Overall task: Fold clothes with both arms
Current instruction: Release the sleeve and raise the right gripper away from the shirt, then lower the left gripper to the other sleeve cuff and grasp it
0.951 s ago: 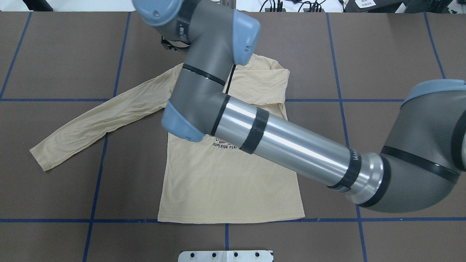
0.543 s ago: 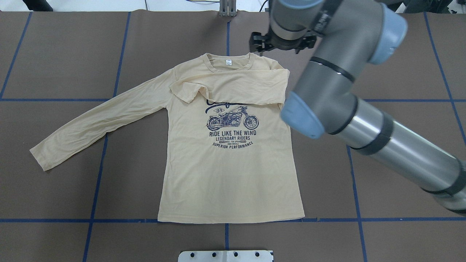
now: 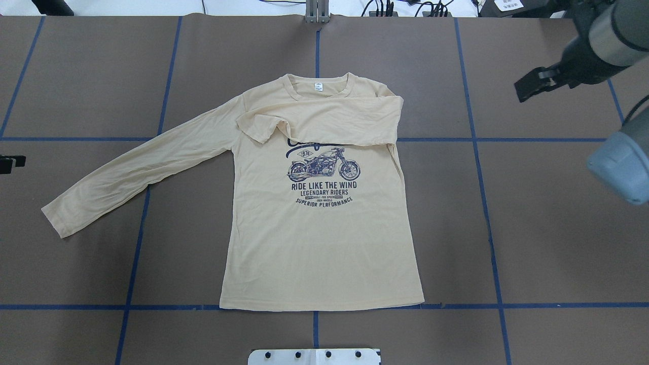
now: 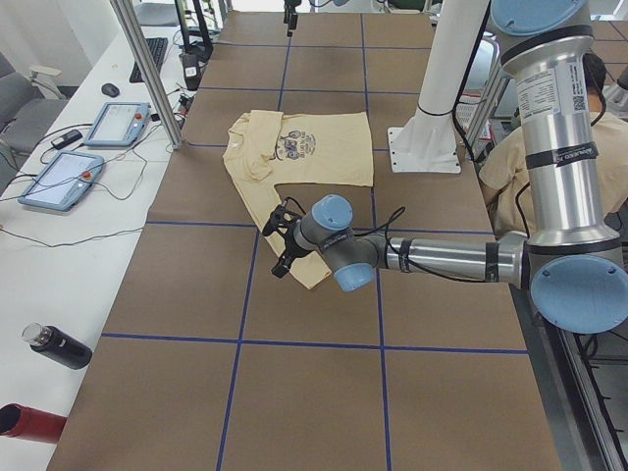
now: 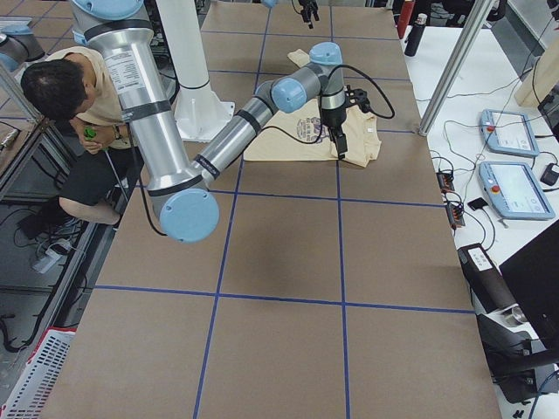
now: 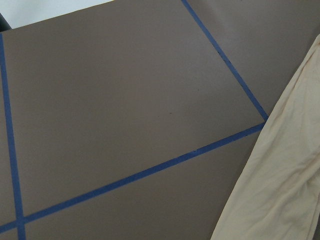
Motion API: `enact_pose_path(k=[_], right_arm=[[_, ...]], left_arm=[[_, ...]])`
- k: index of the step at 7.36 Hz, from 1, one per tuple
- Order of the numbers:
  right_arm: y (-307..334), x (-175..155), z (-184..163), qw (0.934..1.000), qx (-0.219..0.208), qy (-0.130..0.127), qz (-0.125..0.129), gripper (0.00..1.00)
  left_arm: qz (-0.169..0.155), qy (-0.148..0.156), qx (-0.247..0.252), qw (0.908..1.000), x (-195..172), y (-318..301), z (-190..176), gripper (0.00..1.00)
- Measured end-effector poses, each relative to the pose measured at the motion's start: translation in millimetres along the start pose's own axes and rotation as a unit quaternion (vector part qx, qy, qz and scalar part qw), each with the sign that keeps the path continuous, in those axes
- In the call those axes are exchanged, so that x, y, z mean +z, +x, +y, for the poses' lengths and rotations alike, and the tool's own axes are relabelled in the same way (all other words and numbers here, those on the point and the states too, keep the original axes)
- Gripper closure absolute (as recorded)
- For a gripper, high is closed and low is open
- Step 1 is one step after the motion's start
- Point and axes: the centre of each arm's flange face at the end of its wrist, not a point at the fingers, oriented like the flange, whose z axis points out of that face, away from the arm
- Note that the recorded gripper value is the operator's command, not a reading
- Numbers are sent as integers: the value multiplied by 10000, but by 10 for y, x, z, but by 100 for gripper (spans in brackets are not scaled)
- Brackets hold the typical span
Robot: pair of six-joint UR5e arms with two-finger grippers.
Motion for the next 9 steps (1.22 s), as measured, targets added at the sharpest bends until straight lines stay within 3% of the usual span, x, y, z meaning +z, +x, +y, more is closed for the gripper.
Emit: enact_pose_path(k=[3,9], right_arm=[[1187,79,748,9996,-127,22,-260,0],[1378,81,909,9995,-148,74,-261,0]], left_arm=[[7,-47,-345,9994,463,-1,539,21],[58,-387,-246,9989,693,71,851,41]])
